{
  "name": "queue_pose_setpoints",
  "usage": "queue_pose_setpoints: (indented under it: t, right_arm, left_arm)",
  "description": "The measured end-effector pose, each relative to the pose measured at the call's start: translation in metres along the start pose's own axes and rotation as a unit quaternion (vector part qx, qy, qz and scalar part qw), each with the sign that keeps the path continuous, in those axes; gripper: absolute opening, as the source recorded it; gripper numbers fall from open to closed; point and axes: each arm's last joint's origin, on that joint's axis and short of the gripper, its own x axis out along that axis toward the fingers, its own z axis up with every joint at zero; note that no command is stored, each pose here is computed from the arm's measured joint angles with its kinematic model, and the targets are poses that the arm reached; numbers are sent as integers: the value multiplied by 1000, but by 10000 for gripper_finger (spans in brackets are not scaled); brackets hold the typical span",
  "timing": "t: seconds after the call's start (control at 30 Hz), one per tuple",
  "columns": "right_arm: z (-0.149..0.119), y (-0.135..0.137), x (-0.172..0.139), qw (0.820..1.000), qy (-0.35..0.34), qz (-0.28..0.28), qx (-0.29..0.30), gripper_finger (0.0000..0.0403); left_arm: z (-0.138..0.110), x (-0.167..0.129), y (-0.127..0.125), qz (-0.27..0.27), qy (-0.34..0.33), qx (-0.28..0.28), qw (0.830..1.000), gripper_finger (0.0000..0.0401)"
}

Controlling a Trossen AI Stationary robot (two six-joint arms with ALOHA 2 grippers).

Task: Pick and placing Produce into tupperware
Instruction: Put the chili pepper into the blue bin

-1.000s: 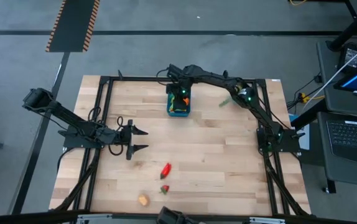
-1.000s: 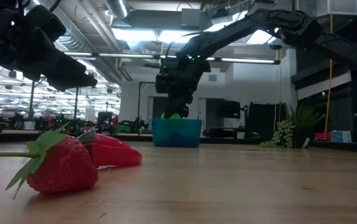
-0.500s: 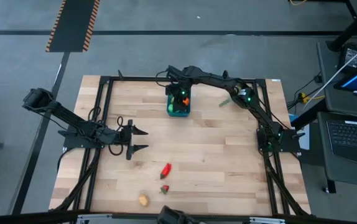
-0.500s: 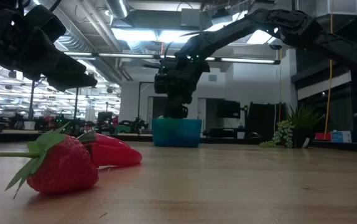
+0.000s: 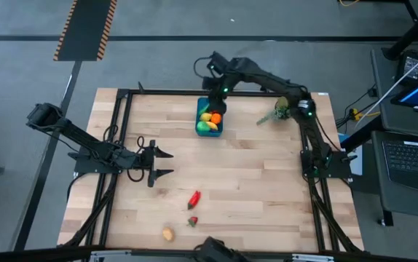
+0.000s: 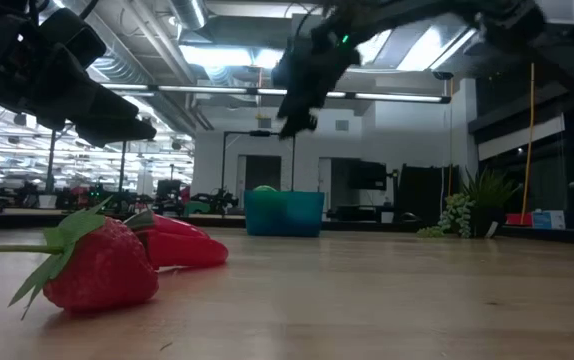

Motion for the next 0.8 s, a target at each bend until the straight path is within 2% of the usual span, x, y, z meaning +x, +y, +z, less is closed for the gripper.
queue_pose_setpoints:
  t: [0.17, 0.3, 0.4, 0.53, 0.67, 0.8]
  right_arm:
    - [1, 23, -38, 999, -46, -17, -22, 299]
    - [-17, 42, -39, 995, -84, -28, -41, 299]
    - [-46, 53, -35, 993, -111, -33, -38, 299]
    - [-85, 73, -45, 987, -154, -42, -24, 299]
    - [-125, 99, -53, 979, -196, -37, -40, 299]
    - [-165, 122, -65, 957, -277, -55, -68, 299]
  left_arm:
    - [0, 0, 0, 0, 1, 1, 1000, 280]
    - [-1, 0, 0, 1, 3, 2, 1000, 280]
    - [-1, 0, 0, 2, 7, 3, 1000, 280]
    - [-2, 0, 0, 2, 8, 4, 1000, 280]
    - [-2, 0, 0, 2, 8, 4, 1000, 280]
    - [-1, 0, 0, 2, 7, 3, 1000, 280]
